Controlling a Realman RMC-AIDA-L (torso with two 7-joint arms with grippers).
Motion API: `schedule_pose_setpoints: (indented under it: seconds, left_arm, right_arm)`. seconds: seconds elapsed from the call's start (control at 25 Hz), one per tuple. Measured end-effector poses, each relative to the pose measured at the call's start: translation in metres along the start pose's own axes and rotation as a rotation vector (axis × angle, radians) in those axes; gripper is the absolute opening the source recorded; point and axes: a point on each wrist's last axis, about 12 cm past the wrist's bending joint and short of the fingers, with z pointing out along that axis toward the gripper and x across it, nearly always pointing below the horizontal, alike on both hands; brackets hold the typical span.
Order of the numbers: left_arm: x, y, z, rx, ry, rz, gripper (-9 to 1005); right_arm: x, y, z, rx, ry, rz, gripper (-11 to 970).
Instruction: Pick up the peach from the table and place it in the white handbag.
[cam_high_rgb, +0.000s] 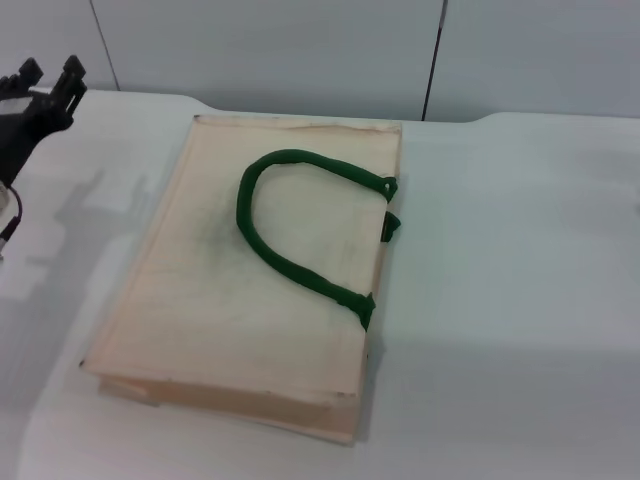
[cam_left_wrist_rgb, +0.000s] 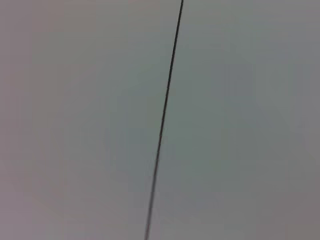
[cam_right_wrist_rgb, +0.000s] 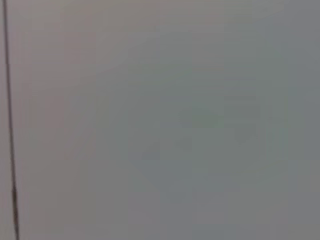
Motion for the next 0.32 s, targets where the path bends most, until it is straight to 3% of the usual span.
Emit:
schedule_pose_setpoints:
  seconds: [0.32]
  left_arm:
    - [0.015, -0.014, -0.009, -0.138, -0.062, 0.137, 590]
  right_arm:
    - [0.002, -0.003, -0.001, 0.03, 0.011, 0.023, 743]
